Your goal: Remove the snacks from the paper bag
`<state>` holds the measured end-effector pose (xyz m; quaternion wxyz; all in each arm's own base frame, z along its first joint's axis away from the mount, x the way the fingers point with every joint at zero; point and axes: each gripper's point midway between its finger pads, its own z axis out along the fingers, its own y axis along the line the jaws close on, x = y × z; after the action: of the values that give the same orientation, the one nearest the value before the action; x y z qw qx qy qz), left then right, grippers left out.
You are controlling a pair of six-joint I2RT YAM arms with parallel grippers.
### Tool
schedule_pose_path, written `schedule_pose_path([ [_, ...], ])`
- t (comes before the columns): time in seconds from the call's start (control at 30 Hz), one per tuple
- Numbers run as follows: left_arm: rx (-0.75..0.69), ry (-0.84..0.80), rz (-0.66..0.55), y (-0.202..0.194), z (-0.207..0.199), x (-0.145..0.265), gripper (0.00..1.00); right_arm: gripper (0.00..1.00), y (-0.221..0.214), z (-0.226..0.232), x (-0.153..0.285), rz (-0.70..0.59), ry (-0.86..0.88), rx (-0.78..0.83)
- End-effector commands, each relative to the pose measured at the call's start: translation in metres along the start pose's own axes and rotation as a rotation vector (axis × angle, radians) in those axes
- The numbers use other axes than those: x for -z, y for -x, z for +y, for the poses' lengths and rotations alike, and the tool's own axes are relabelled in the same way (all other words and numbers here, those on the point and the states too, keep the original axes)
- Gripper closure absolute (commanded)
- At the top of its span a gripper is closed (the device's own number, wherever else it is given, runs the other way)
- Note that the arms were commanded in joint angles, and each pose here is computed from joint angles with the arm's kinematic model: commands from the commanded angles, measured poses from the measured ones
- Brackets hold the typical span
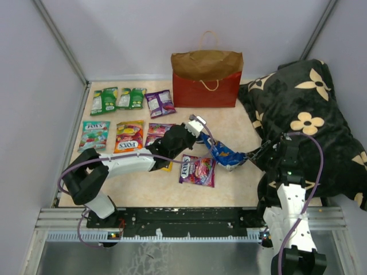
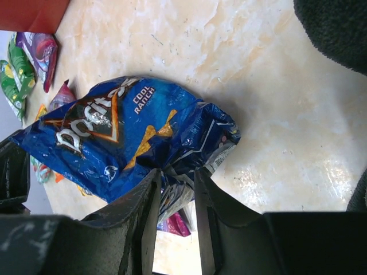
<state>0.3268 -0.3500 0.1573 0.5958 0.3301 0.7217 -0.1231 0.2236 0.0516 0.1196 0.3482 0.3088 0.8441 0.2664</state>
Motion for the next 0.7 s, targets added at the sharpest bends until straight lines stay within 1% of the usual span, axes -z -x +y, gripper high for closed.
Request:
schedule_pose_path([
  [0.0, 0.007, 0.002, -0.028, 0.010, 0.007, 0.006, 1.00, 0.70, 0.015, 0.020, 0.004, -0.051, 0.070, 0.020],
  [0.43, 0.019, -0.016, -0.021, 0.005, 0.003, 0.002, 1.00, 0.70, 0.008, 0.033, 0.003, -0.012, 0.134, 0.014],
  [0.6, 0.019, -0.014, -0.015, 0.004, 0.003, 0.001, 1.00, 0.73, -0.005, 0.029, -0.002, 0.025, 0.136, 0.015],
  [0.67, 0.018, -0.014, -0.012, 0.003, 0.003, 0.001, 1.00, 0.77, -0.008, 0.029, -0.002, 0.035, 0.141, 0.015],
])
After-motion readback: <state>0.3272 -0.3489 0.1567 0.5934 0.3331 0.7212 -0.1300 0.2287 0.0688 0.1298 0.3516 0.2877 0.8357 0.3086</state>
